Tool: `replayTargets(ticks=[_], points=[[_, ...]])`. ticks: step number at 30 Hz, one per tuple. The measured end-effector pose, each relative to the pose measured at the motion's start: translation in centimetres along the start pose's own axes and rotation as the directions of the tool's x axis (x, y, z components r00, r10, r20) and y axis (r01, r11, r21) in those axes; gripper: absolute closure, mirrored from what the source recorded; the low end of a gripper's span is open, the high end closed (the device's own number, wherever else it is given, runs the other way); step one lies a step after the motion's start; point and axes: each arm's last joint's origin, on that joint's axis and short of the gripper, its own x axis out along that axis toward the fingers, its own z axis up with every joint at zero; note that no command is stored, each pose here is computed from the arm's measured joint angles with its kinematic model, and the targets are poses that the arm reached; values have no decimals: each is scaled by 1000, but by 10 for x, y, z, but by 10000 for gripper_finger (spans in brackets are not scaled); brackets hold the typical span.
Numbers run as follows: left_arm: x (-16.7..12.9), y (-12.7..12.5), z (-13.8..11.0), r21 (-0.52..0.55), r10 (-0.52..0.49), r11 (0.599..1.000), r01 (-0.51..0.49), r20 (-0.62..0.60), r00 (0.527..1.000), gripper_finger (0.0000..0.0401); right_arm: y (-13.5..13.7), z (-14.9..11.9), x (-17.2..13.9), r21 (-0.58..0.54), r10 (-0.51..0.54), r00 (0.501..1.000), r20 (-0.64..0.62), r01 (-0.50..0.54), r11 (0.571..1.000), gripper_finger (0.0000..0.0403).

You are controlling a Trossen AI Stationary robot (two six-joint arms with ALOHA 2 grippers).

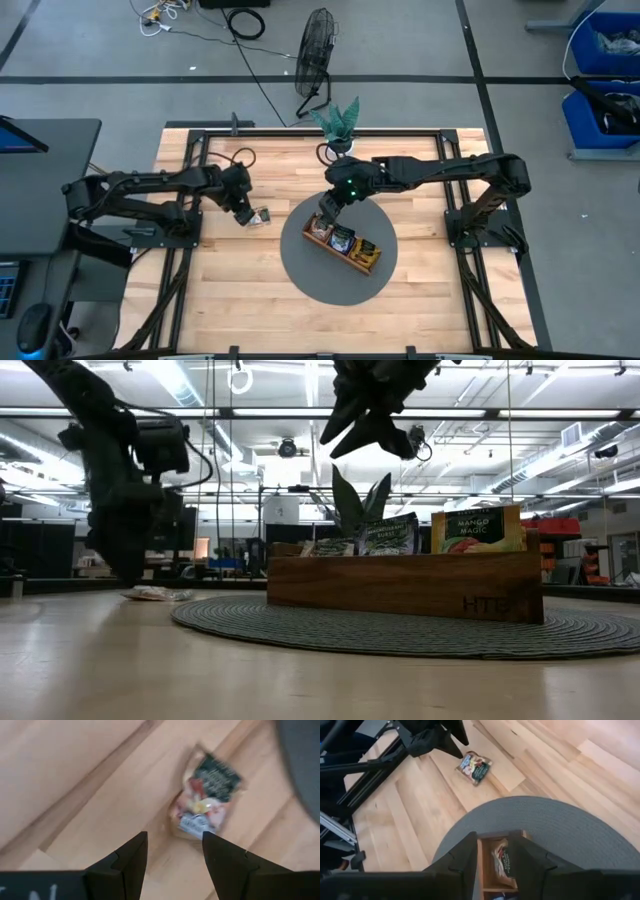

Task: Pick & Place Tea
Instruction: Put the brown tea bag into the left section of the wooden organizer

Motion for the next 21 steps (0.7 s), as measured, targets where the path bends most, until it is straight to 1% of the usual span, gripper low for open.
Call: replayTargets(ticks=[2, 5, 11, 17, 21], points=[[6, 2, -2, -23, 9, 1000, -9, -11, 1000, 206, 0, 0, 0, 1, -2, 1000, -3, 2, 1000, 284], [9, 1, 1, -40, 0, 999, 1, 12, 1000, 206, 0, 0, 0, 3, -1, 1000, -2, 1, 1000, 284], [10, -2, 7, -5, -15, 1000, 16, 77, 997, 208, 0, 0, 0, 28, -2, 1000, -2, 2, 1000, 284], [21, 1, 3, -16, 31, 999, -31, -13, 999, 232, 0, 0, 0, 28, -2, 1000, -1, 2, 1000, 284], [27, 2, 4, -16, 43, 999, -43, -42, 998, 253, 0, 1, 0, 28, 1, 1000, 3, -1, 1000, 284]])
